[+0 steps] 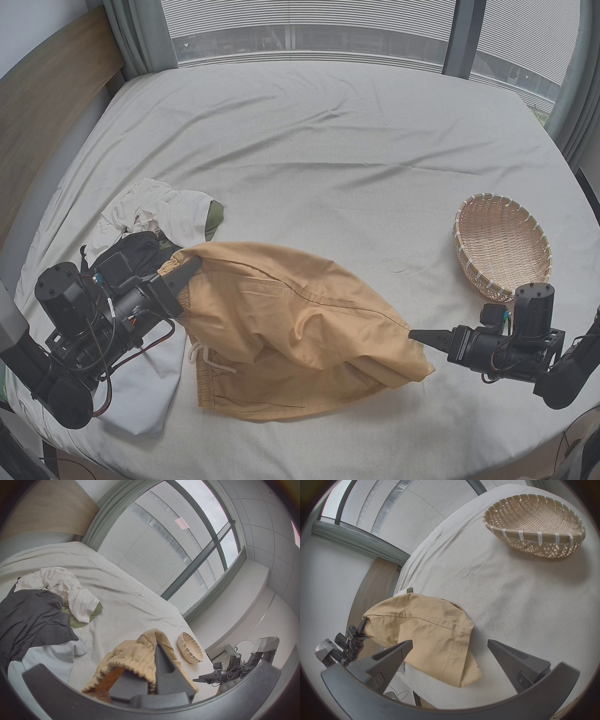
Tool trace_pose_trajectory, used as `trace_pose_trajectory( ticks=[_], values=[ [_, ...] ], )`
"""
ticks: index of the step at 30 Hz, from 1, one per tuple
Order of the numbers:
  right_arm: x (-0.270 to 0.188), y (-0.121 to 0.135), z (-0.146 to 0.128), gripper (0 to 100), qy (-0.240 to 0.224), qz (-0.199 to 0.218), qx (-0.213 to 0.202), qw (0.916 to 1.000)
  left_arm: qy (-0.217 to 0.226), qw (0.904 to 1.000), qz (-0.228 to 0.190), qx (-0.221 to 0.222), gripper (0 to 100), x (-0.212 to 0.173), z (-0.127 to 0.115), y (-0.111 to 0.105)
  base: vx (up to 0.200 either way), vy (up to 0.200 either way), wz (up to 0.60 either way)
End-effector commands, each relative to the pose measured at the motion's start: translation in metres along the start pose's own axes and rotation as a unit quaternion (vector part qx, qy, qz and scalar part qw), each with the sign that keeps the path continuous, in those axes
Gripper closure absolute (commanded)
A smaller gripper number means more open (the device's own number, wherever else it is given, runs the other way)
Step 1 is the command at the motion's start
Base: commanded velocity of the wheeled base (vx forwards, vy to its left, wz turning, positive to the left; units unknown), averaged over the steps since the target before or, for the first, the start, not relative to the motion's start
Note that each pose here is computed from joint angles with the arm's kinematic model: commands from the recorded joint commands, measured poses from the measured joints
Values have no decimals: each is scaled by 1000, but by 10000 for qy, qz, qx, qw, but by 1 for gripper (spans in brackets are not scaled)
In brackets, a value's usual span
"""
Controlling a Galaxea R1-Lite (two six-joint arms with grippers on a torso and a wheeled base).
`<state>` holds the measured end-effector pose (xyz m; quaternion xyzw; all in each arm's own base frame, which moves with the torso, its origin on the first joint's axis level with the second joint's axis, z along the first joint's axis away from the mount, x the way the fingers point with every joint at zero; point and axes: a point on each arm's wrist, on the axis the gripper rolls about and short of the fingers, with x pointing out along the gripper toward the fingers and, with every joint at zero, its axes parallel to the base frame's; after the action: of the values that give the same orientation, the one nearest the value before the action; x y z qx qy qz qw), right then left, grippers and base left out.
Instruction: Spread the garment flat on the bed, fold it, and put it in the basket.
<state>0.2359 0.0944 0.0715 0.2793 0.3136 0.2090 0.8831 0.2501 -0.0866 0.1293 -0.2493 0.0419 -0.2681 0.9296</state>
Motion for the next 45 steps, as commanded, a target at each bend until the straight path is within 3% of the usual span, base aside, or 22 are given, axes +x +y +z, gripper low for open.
trace_pose_trajectory(
  ticks=[1, 8, 18, 35, 39, 45],
  values=[
    [17, -3, -11, 0, 266, -31, -23, 9996, 20, 10000, 32, 2, 100, 0, -1, 2, 0, 0, 0],
    [24, 5, -12, 0, 118, 253, -155, 9995, 95, 9999, 66, -11, 100, 1, -5, 4, 0, 0, 0],
    [5, 29, 3, 0, -505, 859, -416, 9942, 138, 9999, 82, -22, 100, 0, -7, 4, 0, 0, 0],
    [20, 29, 2, 0, -618, 1039, -401, 9919, 187, 9998, 101, -35, 100, -2, -9, 4, 0, 0, 0],
    [32, 30, -7, 0, -552, 1208, -156, 9910, 167, 9998, 90, -29, 100, -3, -8, 3, 0, 0, 0],
    [49, 20, -19, 0, -483, 1212, -131, 9914, 167, 9998, 90, -29, 100, -4, -8, 3, 0, 0, 0]
  ],
)
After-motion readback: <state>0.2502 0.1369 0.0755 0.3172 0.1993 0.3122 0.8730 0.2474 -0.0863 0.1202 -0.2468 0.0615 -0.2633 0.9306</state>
